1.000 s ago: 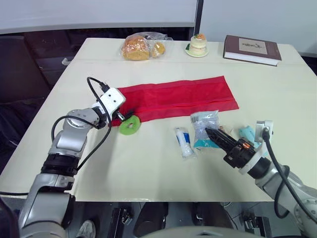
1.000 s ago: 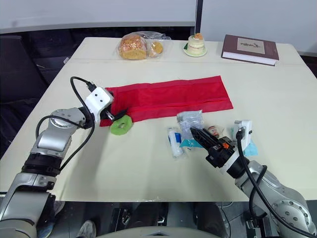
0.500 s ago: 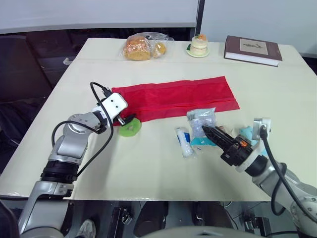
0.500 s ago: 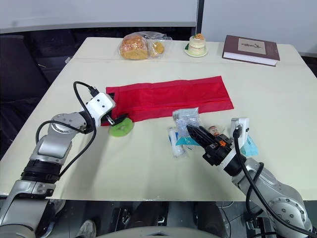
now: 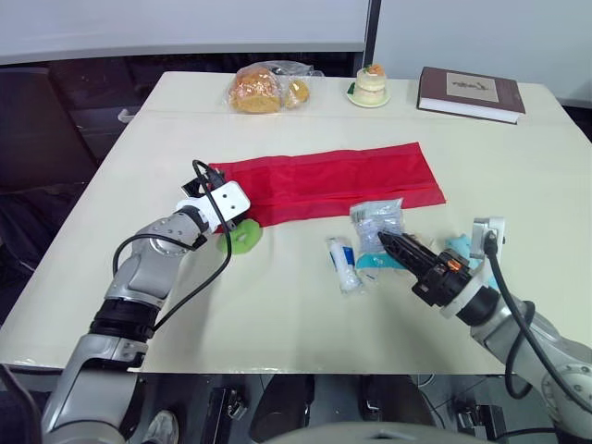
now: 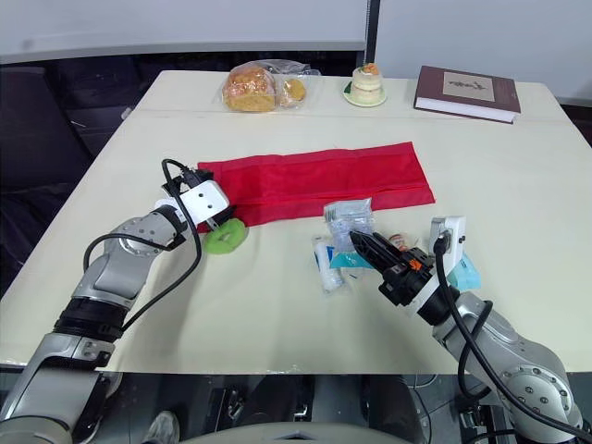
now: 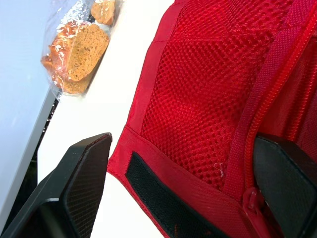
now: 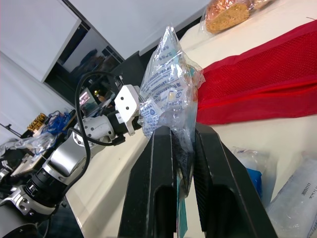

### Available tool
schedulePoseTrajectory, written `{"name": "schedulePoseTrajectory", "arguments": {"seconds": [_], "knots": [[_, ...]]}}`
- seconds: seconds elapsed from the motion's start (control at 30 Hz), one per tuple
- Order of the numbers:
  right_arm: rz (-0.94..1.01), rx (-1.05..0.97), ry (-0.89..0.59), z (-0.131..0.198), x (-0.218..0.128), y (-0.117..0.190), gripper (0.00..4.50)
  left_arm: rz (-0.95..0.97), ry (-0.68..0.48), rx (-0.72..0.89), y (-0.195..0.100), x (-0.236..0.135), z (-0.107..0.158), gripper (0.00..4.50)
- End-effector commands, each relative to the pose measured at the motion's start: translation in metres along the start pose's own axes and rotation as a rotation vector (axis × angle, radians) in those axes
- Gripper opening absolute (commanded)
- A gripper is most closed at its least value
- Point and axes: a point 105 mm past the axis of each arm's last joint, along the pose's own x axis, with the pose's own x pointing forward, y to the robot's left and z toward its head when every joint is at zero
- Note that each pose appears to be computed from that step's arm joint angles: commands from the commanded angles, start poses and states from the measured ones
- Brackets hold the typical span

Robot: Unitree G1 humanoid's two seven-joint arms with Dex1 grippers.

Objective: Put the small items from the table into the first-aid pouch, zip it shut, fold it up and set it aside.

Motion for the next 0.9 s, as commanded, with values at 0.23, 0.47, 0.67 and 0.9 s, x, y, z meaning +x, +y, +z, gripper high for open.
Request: {"name": "schedulePoseTrajectory", "arguments": {"seconds": [0.23, 0.47, 0.67, 0.9], "knots": [[0.026, -0.013, -0.028, 0.004, 0.001, 0.007, 0.03, -0.014, -0.061, -0.032, -0.001, 0.000, 0.006, 1.67], [0.020, -0.015, -0.033, 0.004, 0.001, 0.007, 0.03, -0.014, -0.059, -0.062, 0.003, 0.002, 0.001, 0.01], [0.022, -0.012, -0.027, 0.003, 0.001, 0.007, 0.03, -0.038, -0.143, -0.063, 0.004, 0.005, 0.015, 0.01], [-0.001, 0.009, 0.075, -0.011, 0.004, -0.004, 0.03, -0.170, -0.398, 0.005, -0.024, 0.025, 0.084, 0.01]]}}
